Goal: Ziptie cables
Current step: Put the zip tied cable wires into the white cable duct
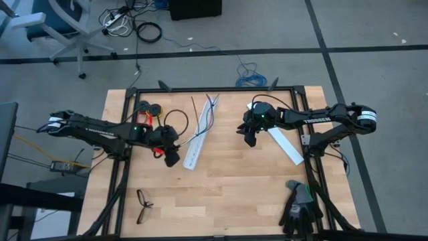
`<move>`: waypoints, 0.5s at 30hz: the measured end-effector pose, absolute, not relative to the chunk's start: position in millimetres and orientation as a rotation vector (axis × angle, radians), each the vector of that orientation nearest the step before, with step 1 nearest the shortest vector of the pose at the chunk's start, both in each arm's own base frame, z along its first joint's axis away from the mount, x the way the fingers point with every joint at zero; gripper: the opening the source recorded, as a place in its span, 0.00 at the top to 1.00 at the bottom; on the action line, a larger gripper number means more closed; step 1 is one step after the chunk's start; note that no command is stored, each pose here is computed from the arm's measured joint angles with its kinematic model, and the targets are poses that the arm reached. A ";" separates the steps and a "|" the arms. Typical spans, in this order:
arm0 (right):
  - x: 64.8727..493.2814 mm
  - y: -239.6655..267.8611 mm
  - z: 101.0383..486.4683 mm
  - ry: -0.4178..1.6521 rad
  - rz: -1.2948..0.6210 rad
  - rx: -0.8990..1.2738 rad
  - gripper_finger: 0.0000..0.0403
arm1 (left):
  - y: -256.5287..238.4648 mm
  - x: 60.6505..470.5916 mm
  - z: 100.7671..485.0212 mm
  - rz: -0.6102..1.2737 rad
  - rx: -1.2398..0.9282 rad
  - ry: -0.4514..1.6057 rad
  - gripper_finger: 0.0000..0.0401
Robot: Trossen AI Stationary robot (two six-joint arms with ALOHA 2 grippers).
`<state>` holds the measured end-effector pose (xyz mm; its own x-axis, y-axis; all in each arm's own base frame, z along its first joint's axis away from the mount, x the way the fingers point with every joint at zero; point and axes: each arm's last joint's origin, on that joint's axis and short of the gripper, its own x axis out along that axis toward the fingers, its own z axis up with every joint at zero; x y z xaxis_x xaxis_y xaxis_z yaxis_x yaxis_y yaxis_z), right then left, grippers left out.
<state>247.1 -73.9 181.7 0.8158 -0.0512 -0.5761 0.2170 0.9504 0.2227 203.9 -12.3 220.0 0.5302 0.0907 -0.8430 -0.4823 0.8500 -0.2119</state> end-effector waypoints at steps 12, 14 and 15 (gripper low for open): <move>247.1 -73.5 181.7 0.602 -0.127 0.273 0.76 | -25.9 246.6 206.3 0.309 -0.793 0.947 0.89; 247.4 -71.6 182.0 0.600 -0.068 0.292 0.77 | -26.9 251.9 200.3 0.297 -0.800 0.961 0.89; 248.3 -69.4 181.3 0.602 -0.033 0.309 0.78 | -27.2 253.4 197.7 0.296 -0.801 0.970 0.89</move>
